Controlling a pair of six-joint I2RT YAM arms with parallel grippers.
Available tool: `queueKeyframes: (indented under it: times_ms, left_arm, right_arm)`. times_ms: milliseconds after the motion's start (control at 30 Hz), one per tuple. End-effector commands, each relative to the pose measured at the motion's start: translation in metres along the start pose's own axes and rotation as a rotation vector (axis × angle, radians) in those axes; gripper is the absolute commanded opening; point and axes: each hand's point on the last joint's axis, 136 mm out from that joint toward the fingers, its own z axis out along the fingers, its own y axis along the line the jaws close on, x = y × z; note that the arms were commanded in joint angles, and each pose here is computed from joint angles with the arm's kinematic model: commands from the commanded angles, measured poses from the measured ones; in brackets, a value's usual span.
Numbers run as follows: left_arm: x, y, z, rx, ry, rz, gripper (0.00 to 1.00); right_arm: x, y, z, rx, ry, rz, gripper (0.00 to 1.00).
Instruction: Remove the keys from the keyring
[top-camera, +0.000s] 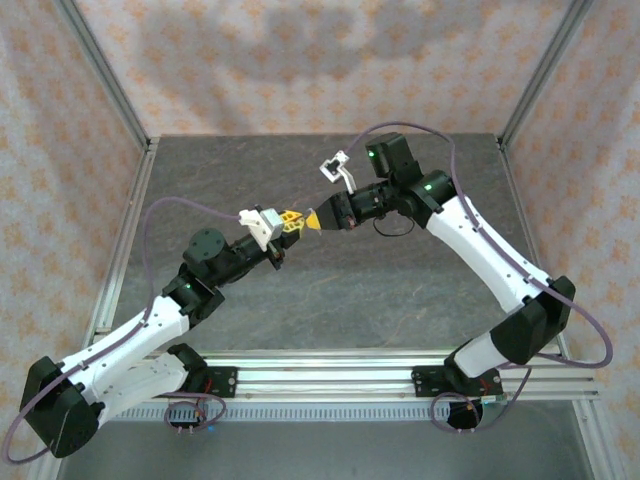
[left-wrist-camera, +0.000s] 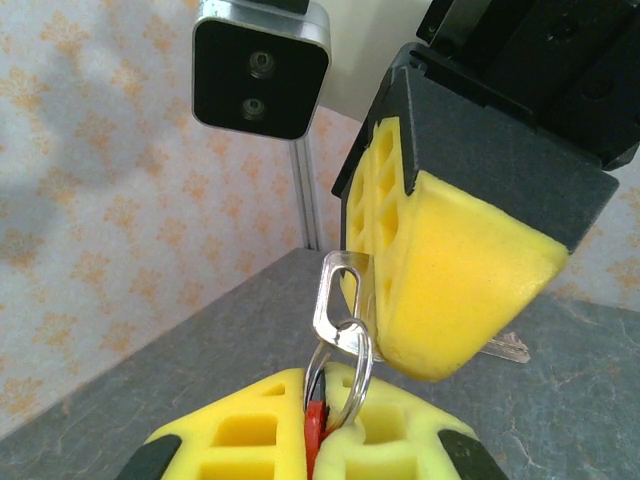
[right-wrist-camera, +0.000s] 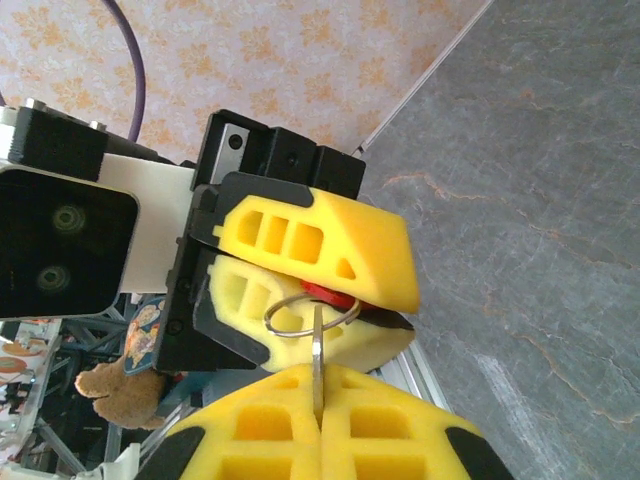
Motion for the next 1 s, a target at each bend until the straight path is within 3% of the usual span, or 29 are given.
queueKeyframes:
  times_ms: [0, 267, 667, 967]
  left_arm:
    - [-0.018, 0.000, -0.002, -0.003, -0.022, -0.015, 0.00]
    - [-0.018, 0.004, -0.001, -0.021, -0.009, -0.054, 0.00]
    - [-0.018, 0.004, 0.001, -0.014, 0.011, -0.084, 0.00]
    - [-0.020, -0.001, 0.002, 0.019, 0.022, -0.089, 0.00]
  right_arm:
    - [-0.003, 0.002, -0.009, 0.085, -0.054, -0.099, 0.00]
    - [0.000, -0.007, -0.015, 0.259, -0.148, -0.273, 0.00]
    - [0.008, 0.000, -0.030, 0.376, -0.252, -0.505, 0.00]
    - [0.017, 0.004, -0.026, 0.442, -0.239, -0.623, 0.00]
